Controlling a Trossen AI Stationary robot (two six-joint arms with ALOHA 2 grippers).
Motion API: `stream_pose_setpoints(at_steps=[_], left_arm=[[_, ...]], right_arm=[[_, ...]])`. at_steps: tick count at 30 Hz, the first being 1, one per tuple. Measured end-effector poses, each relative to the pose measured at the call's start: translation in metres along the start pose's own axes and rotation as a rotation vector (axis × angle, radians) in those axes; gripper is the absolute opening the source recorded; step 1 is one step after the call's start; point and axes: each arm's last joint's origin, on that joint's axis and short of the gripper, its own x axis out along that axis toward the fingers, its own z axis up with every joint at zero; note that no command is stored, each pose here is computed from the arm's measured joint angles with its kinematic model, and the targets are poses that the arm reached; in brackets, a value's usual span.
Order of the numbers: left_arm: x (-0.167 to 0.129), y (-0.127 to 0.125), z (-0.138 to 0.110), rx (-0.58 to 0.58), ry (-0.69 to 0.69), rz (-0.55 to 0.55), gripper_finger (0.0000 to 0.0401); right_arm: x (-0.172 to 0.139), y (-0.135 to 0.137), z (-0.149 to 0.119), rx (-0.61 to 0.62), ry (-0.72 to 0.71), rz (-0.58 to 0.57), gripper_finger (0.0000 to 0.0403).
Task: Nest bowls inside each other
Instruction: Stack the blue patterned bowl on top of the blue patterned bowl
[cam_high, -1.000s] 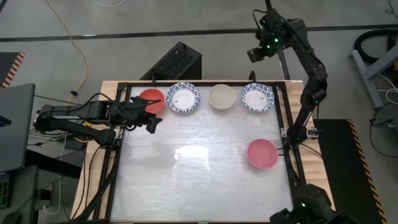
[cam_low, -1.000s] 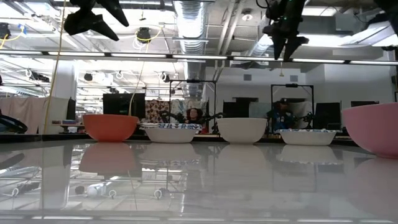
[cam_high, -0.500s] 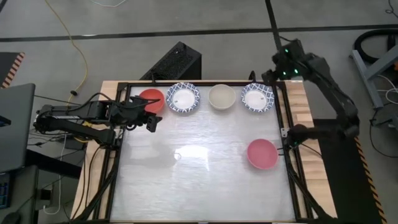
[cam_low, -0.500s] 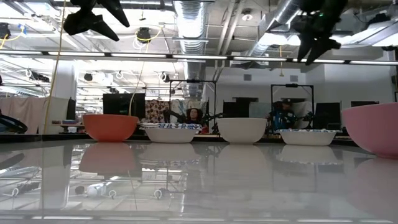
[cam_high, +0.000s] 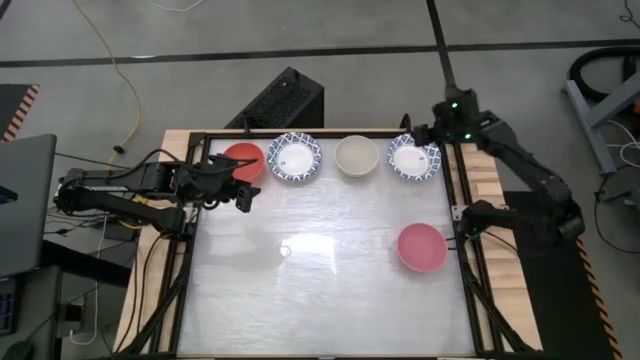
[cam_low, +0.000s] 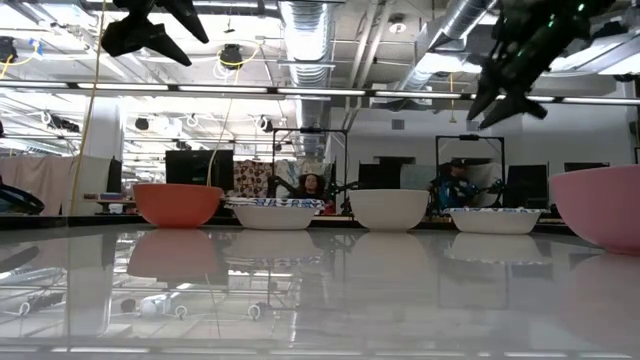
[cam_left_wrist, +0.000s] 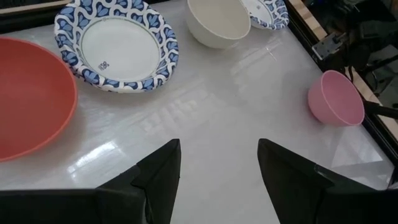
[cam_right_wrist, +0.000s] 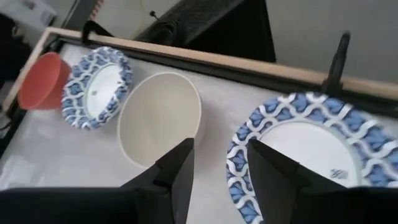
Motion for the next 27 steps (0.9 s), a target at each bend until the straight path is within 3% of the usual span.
stream_pose_setpoints(at_steps=[4, 8, 15, 22, 27], left_arm=[[0.0, 0.0, 0.0, 0.0, 0.0, 0.0, 0.0203], [0.0, 0.0, 0.0, -0.001, 0.0, 0.0, 0.0203], [0.0, 0.0, 0.0, -0.003, 0.0, 0.0, 0.0203], [0.0, 0.0, 0.0, -0.004, 0.0, 0.0, 0.0203], [0.0, 0.0, 0.0, 0.012, 0.009, -0.004, 0.0203]], right_arm=[[0.018, -0.008, -0.016, 0.087, 0.019, -0.029, 0.0168], [0.026, -0.018, -0.032, 0.183, 0.003, -0.205, 0.0169], [0.044, -0.019, -0.036, 0.312, -0.043, -0.334, 0.0166], [0.068, -0.029, -0.049, 0.579, 0.007, -0.556, 0.0178], [0.074, -0.03, -0.059, 0.597, 0.076, -0.654, 0.0195]])
